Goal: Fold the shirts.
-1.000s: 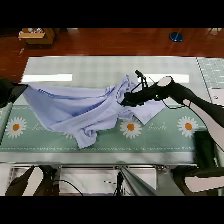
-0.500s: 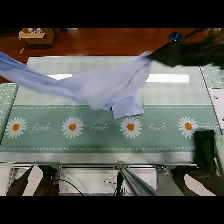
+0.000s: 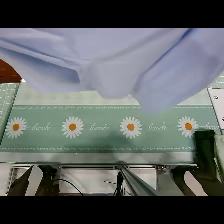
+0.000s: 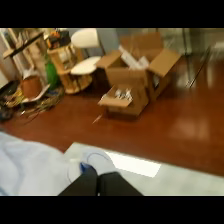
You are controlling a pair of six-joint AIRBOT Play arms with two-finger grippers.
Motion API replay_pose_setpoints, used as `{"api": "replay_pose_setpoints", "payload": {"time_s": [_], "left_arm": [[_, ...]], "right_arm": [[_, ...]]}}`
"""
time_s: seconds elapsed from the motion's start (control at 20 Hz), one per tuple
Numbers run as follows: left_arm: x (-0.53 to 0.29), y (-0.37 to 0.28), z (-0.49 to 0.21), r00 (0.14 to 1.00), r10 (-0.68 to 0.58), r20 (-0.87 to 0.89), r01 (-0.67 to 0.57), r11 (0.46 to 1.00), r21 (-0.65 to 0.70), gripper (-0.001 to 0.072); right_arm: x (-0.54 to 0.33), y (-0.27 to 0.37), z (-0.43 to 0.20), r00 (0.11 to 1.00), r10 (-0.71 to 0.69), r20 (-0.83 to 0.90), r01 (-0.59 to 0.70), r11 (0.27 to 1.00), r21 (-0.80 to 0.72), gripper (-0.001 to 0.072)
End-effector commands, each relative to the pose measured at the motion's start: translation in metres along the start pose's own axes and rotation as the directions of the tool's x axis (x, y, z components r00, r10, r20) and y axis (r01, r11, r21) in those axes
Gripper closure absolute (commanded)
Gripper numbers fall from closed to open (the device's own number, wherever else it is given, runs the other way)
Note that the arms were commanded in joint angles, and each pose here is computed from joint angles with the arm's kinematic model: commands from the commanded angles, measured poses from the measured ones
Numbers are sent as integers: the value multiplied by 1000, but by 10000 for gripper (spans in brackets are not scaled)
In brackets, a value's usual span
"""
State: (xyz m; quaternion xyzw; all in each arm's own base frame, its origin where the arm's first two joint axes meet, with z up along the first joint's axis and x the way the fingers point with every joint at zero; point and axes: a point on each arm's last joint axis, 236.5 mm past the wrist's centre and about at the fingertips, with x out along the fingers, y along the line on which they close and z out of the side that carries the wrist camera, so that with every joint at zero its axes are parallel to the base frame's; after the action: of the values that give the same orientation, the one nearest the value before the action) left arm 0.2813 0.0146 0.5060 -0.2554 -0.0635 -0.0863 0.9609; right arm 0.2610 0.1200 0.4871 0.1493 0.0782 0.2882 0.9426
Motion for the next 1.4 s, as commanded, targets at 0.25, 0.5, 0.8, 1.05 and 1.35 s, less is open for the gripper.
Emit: {"api": "replay_pose_setpoints", "payload": {"time_s": [0.25, 0.5, 0.8, 1.05, 1.35], "left_arm": [[-101, -56, -29, 958, 277, -77, -231, 900, 369, 690], [-146, -15, -81, 847, 439, -301, -280, 849, 448, 690], [-143, 35, -155, 686, 450, -572, -225, 879, 421, 692], [-97, 118, -237, 567, 391, -725, -283, 919, 274, 692], [-11, 187, -289, 581, 273, -767, -358, 932, 60, 692]], "right_arm": [[-93, -18, -39, 903, -402, -151, 376, 911, -171, 696], [-140, -46, -73, 771, -584, -254, 544, 811, -216, 697], [-104, -98, -144, 676, -513, -529, 520, 841, -150, 697], [-39, -179, -234, 545, -347, -763, 529, 849, -8, 697], [59, -263, -270, 595, -239, -767, 510, 850, 131, 696]]}}
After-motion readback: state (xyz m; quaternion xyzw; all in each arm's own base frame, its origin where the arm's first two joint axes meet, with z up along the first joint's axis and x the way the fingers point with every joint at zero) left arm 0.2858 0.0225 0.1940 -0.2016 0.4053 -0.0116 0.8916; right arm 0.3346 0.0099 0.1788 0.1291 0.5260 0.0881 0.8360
